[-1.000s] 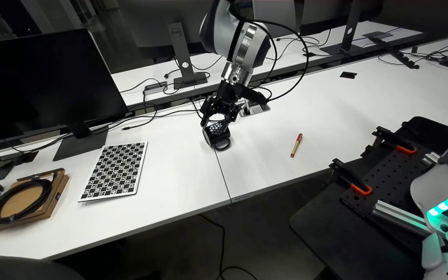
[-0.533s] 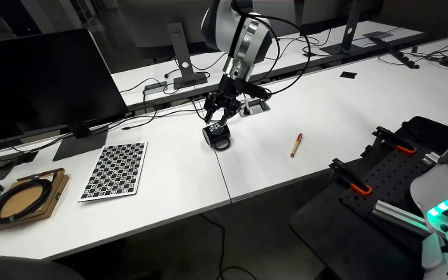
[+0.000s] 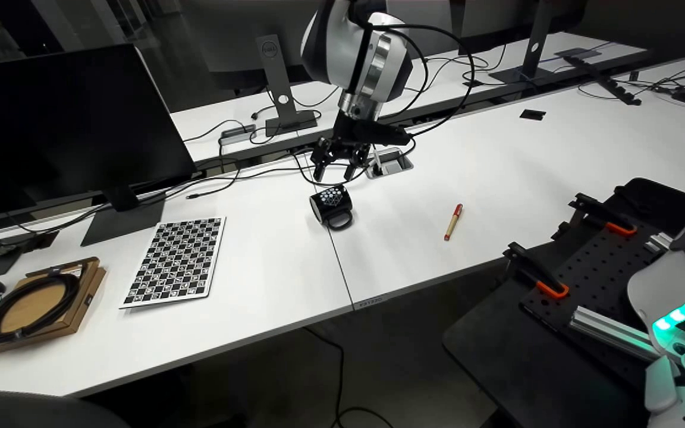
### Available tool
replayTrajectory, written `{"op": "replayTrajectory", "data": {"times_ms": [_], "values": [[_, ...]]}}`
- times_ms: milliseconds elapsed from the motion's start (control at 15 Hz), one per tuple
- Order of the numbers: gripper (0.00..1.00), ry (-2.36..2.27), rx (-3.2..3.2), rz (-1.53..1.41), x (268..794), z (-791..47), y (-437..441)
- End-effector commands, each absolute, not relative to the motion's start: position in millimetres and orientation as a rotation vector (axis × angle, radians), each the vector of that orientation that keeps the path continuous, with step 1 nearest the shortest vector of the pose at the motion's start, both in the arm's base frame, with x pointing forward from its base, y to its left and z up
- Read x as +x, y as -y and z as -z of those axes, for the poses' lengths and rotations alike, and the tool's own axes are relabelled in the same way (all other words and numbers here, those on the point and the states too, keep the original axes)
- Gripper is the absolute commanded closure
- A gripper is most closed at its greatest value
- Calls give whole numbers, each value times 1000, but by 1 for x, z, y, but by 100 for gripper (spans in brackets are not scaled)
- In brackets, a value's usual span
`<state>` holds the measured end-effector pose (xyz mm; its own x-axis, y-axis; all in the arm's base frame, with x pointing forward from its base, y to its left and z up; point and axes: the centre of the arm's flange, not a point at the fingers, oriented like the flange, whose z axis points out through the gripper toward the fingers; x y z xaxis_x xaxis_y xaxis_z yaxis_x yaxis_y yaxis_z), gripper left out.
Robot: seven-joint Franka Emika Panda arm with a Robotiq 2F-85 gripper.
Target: Turn the mug upside down
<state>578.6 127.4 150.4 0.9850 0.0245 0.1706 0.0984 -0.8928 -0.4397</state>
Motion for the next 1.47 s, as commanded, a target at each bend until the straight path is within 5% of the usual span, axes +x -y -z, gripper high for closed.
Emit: {"op": "replayTrajectory", "data": {"times_ms": [0,133,267,333,400,667,1400], "values": [[0,75,-2725,223,575,-154,-129],[26,77,-2740,218,575,-154,-130],[41,75,-2747,221,575,-155,-131],[38,73,-2751,221,576,-155,-132],[13,73,-2753,219,576,-156,-132],[1,71,-2762,210,578,-158,-134],[0,81,-2757,193,584,-160,-136]]}}
